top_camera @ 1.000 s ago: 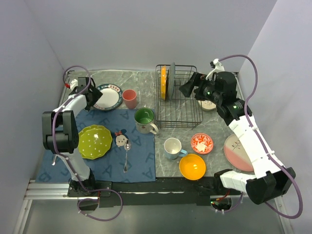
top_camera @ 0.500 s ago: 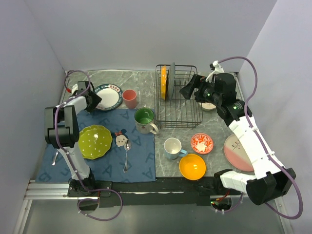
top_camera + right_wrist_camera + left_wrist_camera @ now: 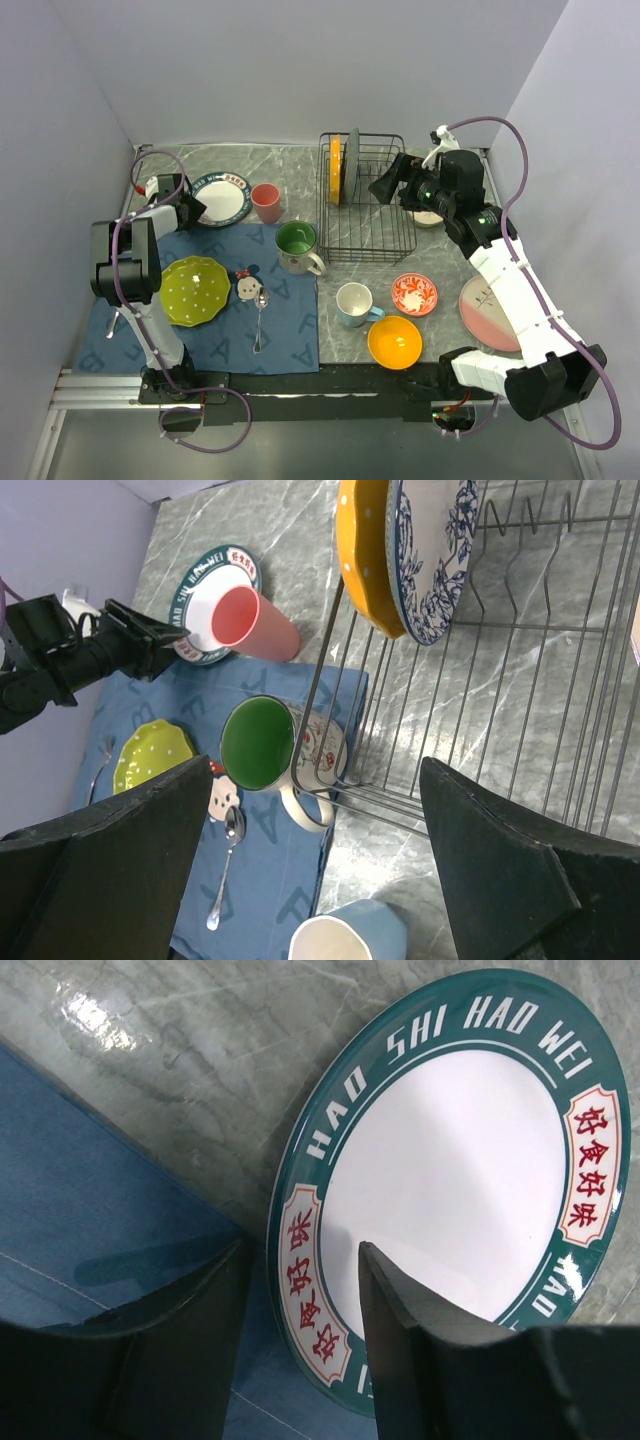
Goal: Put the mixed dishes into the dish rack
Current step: Grab a plate with the left arm
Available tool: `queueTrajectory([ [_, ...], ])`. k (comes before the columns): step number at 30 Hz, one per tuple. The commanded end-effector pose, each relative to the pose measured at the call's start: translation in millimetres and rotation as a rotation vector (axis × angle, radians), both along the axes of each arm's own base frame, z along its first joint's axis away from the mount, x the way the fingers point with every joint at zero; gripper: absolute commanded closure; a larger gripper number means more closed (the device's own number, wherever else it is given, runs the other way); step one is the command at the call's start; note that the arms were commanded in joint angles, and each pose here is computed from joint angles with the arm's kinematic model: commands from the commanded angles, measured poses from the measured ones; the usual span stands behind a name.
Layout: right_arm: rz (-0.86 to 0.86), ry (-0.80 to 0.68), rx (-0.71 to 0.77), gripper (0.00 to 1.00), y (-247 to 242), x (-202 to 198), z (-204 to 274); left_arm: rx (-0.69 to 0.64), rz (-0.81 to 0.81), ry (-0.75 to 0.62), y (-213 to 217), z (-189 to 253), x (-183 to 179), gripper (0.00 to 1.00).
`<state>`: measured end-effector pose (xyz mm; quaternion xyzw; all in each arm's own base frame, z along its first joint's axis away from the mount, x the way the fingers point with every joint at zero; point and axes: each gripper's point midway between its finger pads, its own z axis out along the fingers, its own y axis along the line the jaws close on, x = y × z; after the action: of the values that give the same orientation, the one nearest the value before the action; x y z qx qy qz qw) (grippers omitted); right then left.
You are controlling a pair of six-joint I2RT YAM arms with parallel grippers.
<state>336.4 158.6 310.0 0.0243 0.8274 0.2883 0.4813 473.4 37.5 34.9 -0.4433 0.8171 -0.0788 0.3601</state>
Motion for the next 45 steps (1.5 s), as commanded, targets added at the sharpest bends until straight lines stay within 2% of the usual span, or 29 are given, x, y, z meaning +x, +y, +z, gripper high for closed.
queueTrajectory([
  [1,-0.011,-0.054,0.022,0.09,0.1,-1.1,20.9,-0.034,-0.001,-0.019,-6.5,4.4,-6.4,0.48],
  [12,-0.006,-0.046,0.026,0.1,3.0,2.3,19.6,-0.002,0.022,-0.045,0.4,22.2,-11.6,0.48],
  [21,-0.008,-0.041,0.022,0.1,2.9,4.0,18.2,0.023,0.035,-0.131,8.5,52.3,-1.2,0.46],
  [29,-0.014,-0.032,0.012,0.1,2.1,4.9,14.3,0.008,0.051,-0.089,17.3,27.6,-3.8,0.46],
  [38,-0.024,-0.023,0.005,0.11,0.4,5.8,12.3,-0.036,-0.004,-0.175,16.1,15.3,13.5,0.49],
  [45,-0.03,-0.018,-0.002,0.11,-0.9,6.1,11.5,-0.078,-0.014,-0.18,14.2,0.6,20.3,0.53],
])
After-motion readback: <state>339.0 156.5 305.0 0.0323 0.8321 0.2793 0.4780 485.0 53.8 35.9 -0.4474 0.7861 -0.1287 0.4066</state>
